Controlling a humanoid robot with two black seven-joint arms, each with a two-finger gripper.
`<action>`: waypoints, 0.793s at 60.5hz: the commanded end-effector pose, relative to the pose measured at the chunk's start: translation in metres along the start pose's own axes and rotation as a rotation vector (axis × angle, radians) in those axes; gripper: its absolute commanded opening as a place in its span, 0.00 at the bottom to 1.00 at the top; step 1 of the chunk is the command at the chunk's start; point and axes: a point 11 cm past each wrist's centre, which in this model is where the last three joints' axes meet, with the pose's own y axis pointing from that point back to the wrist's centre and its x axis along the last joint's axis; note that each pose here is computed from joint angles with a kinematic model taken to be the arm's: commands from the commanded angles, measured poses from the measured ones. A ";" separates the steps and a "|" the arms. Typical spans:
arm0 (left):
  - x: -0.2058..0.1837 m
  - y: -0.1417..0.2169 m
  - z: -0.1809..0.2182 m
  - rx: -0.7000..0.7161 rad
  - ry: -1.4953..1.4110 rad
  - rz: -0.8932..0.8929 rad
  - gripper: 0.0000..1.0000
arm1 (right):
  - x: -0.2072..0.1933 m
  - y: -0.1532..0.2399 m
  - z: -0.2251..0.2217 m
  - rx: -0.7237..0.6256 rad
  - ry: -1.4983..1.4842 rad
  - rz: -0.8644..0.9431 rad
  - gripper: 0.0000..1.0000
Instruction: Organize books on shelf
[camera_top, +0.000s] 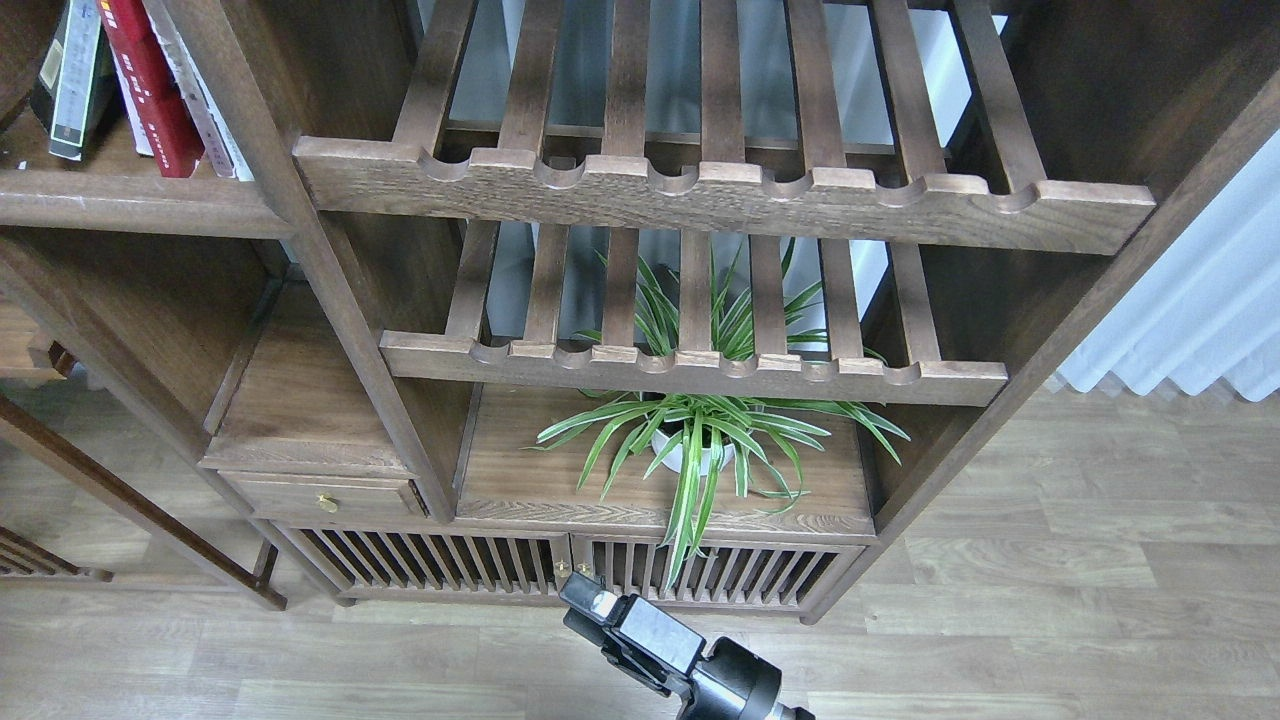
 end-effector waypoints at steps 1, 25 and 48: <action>-0.006 0.017 -0.012 0.016 0.005 -0.007 0.97 | 0.000 0.000 0.000 0.000 0.000 0.000 0.99; -0.020 0.071 -0.089 0.097 0.159 0.025 0.97 | 0.000 0.001 -0.007 0.020 0.005 0.000 0.99; -0.031 0.101 -0.154 0.148 0.327 0.080 0.97 | 0.000 0.002 -0.016 0.059 0.011 0.001 0.99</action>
